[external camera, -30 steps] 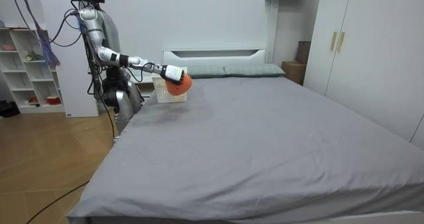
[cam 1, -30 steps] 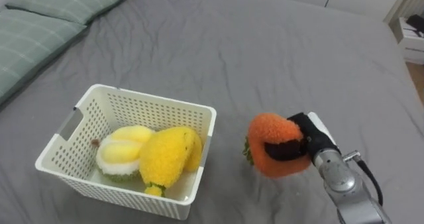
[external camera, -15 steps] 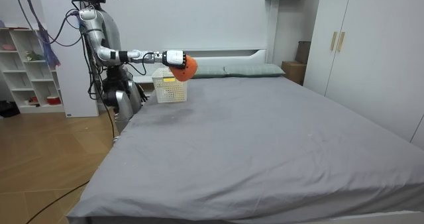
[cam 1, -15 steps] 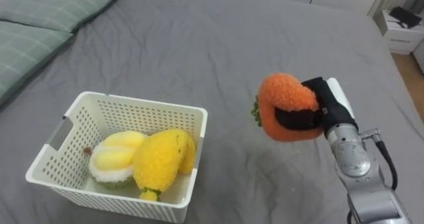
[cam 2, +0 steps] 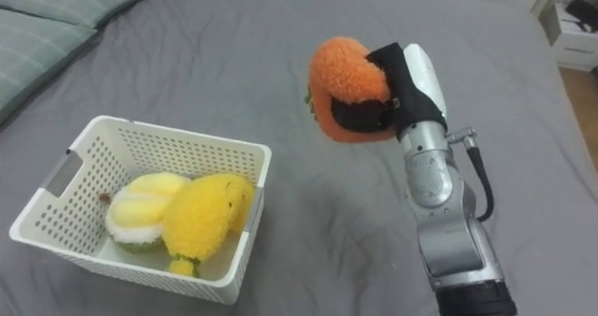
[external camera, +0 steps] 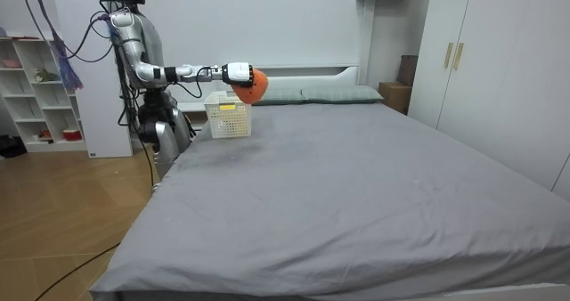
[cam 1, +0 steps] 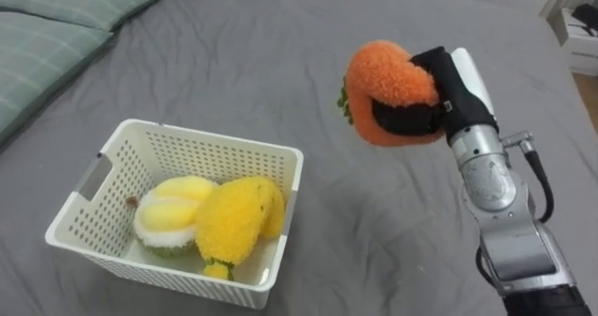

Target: Collect toys from the bed

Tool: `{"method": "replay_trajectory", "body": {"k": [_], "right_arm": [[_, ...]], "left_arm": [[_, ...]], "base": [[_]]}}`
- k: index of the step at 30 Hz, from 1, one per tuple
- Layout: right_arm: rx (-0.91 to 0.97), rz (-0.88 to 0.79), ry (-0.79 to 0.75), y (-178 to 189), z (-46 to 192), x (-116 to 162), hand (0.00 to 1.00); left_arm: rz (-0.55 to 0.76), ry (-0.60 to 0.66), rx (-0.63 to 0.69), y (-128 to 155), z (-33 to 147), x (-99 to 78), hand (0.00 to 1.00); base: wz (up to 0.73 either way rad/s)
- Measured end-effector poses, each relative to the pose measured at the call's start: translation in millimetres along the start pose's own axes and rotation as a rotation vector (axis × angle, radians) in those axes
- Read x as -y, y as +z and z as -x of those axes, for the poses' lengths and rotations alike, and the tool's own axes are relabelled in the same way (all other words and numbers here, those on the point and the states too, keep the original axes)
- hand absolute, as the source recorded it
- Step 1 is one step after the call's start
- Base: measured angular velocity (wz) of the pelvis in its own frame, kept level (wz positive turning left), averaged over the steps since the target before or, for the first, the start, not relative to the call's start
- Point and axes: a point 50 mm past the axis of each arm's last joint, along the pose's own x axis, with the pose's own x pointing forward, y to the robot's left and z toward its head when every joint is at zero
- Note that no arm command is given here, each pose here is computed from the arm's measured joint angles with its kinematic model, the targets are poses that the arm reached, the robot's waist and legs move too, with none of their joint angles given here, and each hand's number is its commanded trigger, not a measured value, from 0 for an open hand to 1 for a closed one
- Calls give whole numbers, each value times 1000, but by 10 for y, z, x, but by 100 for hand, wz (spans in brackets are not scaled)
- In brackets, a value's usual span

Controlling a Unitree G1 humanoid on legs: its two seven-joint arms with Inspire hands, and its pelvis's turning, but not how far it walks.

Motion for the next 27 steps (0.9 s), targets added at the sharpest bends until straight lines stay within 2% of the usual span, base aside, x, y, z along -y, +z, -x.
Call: {"method": "replay_trajectory", "body": {"k": [8,9,11,15,19,20,21,27], "right_arm": [[72,13,108,183,-20,-118,83],[90,16,122,234,-40,-140,76],[120,23,144,316,-70,-180,69],[176,91,162,478,-116,-250,49],[183,173,201,526,-93,-345,9],[182,183,218,533,-88,-372,7],[173,186,230,529,-87,-385,1],[148,178,260,523,-87,-421,0]], "left_arm": [[-21,0,-2,-23,6,3,0],[-21,1,3,-13,5,1,0],[-22,1,6,-7,4,0,0],[-22,4,11,19,-1,-7,0],[-23,3,3,14,-2,-3,0],[-23,3,2,17,-2,-2,0],[-23,3,0,27,-4,0,0],[-23,6,-6,38,-7,-12,0]], "base": [[1],[7],[15],[17],[11],[13],[13],[17]]}}
